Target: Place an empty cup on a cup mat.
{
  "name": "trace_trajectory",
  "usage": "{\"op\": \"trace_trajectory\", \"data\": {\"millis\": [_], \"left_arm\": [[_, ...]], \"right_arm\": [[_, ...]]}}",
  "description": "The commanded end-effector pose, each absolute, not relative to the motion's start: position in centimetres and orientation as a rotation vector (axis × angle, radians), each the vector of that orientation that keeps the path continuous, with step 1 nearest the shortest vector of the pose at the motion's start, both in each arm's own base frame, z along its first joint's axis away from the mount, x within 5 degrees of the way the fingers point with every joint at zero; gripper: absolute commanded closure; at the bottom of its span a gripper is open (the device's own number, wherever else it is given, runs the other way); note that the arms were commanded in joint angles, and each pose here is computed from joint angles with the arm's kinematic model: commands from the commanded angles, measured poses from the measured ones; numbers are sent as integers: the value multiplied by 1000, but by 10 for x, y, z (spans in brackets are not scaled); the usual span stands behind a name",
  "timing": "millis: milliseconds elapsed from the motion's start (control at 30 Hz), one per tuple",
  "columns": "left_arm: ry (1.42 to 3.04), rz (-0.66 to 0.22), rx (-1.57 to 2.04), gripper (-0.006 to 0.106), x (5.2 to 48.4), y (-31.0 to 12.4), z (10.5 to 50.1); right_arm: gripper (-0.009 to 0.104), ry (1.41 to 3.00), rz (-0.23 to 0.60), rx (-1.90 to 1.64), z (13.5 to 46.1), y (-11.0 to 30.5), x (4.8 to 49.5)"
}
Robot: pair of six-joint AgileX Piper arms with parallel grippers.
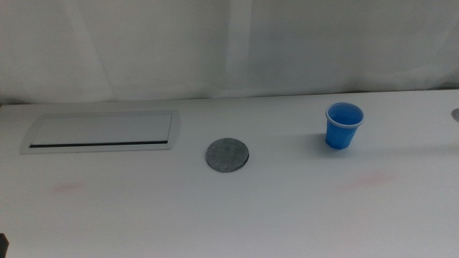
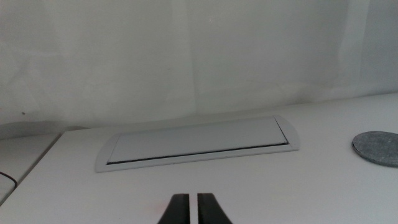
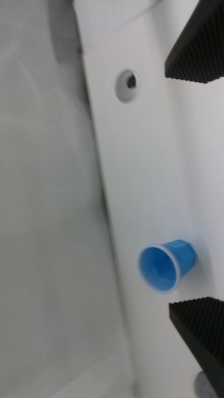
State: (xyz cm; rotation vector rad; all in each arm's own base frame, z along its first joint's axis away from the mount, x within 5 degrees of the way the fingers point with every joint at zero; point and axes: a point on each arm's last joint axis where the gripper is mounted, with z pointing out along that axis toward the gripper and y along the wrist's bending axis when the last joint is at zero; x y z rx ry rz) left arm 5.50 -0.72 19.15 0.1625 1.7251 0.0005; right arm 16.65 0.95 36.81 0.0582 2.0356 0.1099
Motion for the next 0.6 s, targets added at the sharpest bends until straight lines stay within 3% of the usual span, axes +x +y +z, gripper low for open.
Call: {"op": "trace_trajectory", "data": {"millis": [0,267,567], "left_arm": [[1701,-16,154,103,53,-8,190],[1701,-16,154,103,53,-8,190],[1701,-16,154,103,53,-8,190]], "right_arm": [[2,2116,104,12,368,12,198],[2,2318,171,-68,356,24,284],[2,2532,267,-168,314,50,348]]}}
